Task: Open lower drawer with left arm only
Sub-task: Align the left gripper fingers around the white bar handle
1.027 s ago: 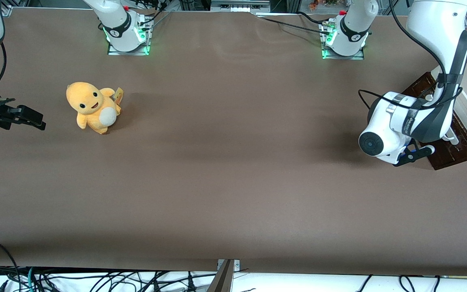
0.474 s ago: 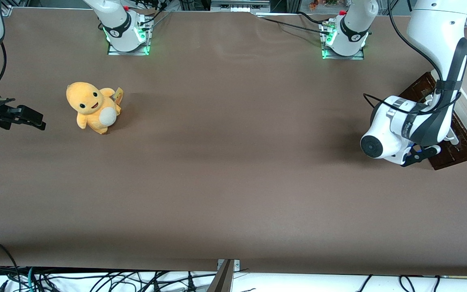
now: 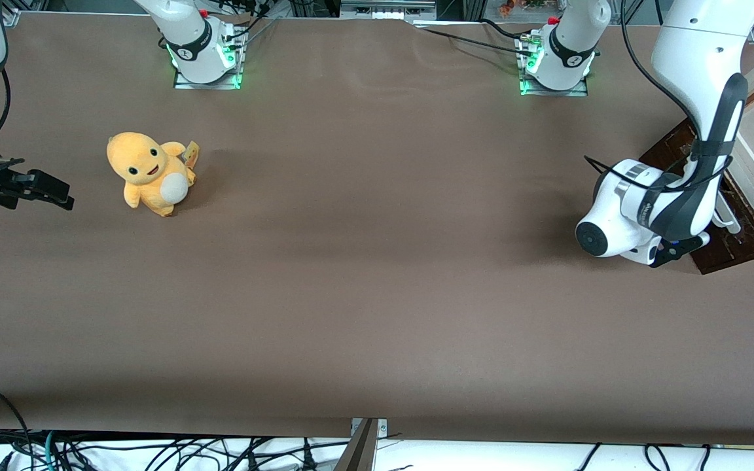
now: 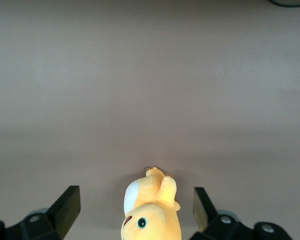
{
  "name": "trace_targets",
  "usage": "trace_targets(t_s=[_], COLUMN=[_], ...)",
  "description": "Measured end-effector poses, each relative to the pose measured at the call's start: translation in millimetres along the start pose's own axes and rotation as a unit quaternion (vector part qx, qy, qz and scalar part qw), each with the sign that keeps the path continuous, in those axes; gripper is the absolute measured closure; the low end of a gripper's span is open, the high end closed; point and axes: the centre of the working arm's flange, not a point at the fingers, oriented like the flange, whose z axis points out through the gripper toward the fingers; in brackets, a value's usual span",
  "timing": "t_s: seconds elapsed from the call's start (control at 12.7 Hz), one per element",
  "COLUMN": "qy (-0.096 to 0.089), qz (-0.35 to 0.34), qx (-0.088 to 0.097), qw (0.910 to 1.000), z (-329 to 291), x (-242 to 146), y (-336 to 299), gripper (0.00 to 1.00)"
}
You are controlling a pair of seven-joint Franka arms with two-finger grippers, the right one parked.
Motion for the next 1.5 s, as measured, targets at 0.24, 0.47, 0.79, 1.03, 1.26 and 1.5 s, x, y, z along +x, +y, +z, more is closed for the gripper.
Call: trace_targets(t_s=[0.24, 0.47, 0.79, 1.03, 1.26, 1.5], qy=[0.011, 0.011, 0.014, 0.008, 0.005, 0.007], qz=[-0.012, -0.009, -0.008, -0.006, -0.004, -0.003], qx=[0.02, 0.044, 0.068, 0.073, 0.08, 0.09], qw=[0.9997, 0.9989, 0.9976, 0.9973, 0.9968, 0.9959], z=[8, 17, 33, 42, 50, 59], x=[-1, -4, 0, 0, 1, 2], y=[13, 20, 22, 24, 27, 26], gripper=[0.0, 0.0, 0.0, 0.0, 0.0, 0.07])
